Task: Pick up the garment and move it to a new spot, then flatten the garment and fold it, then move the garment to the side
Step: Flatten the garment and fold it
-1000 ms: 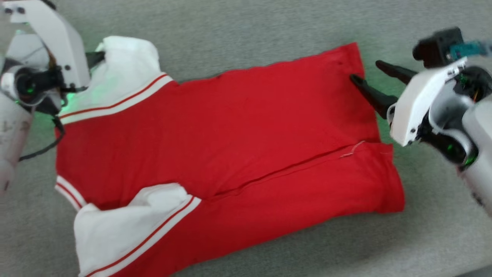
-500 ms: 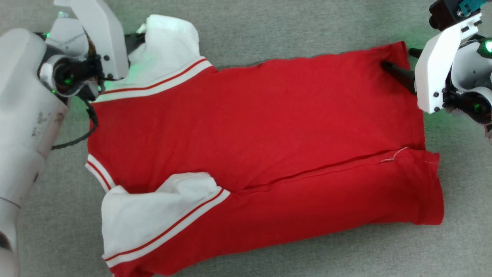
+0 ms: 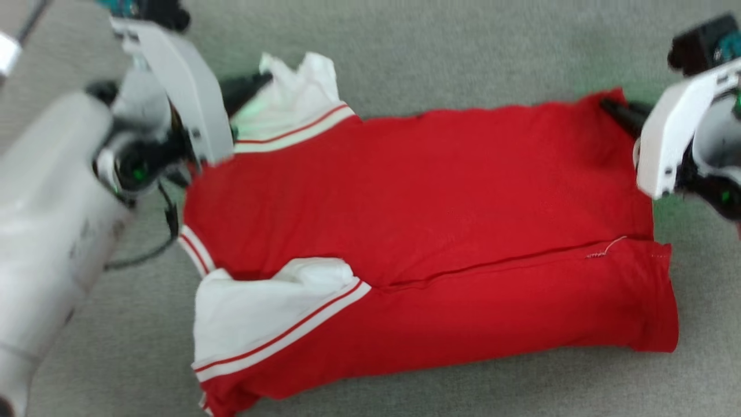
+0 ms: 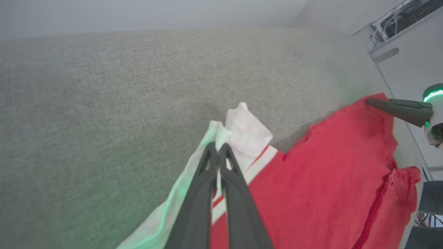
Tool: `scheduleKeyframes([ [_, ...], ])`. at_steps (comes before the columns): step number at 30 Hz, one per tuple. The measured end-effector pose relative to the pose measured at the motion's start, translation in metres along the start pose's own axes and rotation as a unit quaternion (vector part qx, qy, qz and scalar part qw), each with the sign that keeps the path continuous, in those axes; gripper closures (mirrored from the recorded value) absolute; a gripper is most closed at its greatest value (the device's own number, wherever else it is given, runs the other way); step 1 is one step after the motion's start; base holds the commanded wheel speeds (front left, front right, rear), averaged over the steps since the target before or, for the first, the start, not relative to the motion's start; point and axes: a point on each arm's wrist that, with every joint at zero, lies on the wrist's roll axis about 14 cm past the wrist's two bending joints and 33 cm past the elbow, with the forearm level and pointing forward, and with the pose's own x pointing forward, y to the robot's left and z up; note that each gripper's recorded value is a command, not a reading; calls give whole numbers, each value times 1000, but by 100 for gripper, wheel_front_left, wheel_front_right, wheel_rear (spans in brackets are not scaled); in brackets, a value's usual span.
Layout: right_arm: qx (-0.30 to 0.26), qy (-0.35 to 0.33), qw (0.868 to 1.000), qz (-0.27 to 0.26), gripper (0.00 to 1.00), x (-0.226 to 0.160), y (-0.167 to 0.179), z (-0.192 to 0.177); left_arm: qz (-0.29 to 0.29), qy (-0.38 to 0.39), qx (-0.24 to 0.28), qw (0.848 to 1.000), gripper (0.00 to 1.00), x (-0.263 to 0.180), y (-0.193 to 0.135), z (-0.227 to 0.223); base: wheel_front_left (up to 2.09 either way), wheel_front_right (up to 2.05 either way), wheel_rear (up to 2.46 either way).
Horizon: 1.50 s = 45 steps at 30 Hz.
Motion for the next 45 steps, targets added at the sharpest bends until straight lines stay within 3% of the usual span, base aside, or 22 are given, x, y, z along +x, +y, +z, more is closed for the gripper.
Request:
scheduleKeyframes([
  [11,-29,-52,997,42,100,-39,27,4,-25,-76,28,996,100,-93,-26,-22,0,0,0],
  [23,-6,-74,995,72,100,-63,39,-22,-8,-126,-32,992,100,-175,-40,-97,0,0,0],
  [36,37,-68,995,61,100,-82,29,-64,-1,-106,-115,988,100,-191,-54,-158,0,0,0],
  [45,46,-19,996,74,100,-70,52,-103,24,-59,-126,990,100,-170,-45,-196,0,0,0],
])
